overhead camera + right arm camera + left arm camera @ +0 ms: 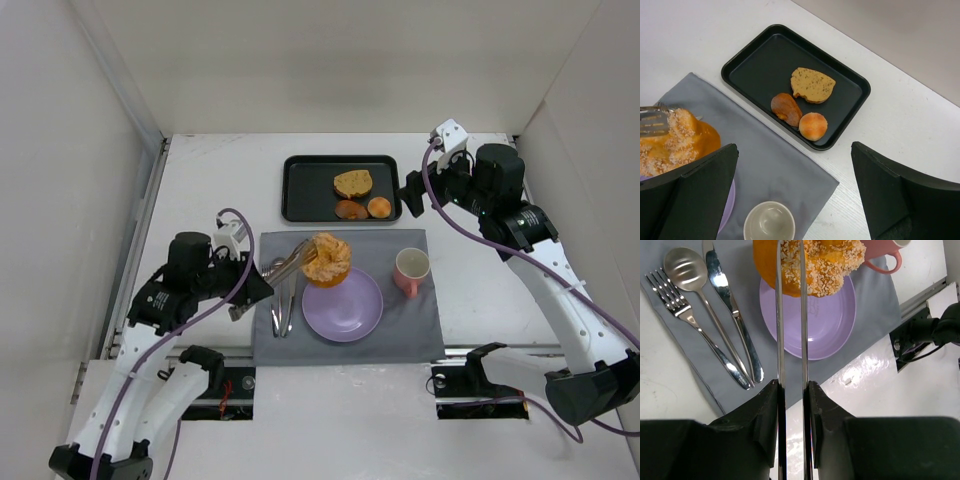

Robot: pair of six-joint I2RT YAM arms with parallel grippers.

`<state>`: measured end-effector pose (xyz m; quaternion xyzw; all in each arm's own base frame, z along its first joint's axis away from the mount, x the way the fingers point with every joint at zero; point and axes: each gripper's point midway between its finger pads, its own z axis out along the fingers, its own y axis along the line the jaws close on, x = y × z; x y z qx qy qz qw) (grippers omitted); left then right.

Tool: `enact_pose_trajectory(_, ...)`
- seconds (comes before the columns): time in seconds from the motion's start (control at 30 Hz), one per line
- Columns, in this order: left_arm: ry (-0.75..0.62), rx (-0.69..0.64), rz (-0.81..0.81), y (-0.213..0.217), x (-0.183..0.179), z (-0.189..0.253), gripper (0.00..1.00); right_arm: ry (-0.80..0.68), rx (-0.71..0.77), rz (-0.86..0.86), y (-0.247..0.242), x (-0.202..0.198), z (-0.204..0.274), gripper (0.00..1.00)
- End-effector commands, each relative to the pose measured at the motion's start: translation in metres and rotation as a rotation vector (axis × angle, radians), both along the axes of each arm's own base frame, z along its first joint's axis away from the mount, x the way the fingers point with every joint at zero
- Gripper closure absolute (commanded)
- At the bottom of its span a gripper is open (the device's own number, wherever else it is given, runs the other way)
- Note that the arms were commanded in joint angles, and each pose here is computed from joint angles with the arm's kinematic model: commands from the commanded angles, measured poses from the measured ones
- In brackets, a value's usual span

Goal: Place the bread

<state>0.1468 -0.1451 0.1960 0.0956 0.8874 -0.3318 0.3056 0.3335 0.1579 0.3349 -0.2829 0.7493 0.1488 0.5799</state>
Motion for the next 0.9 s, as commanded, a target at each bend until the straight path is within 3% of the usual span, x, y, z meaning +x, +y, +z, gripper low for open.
enact_pose_trajectory(0.0,-0.037,-0.061,-0.031,-0.009,0.000,0.010,0.99,-0.075,0.018,-0.009,0.000,0.007,0.018,0.00)
enact_pose_trajectory(0.87,0.107,-0.036,-0.143,-0.021,-0.029,-0.016,0.98,-0.075,0.018,-0.009,0.000,0.007,0.018,0.00)
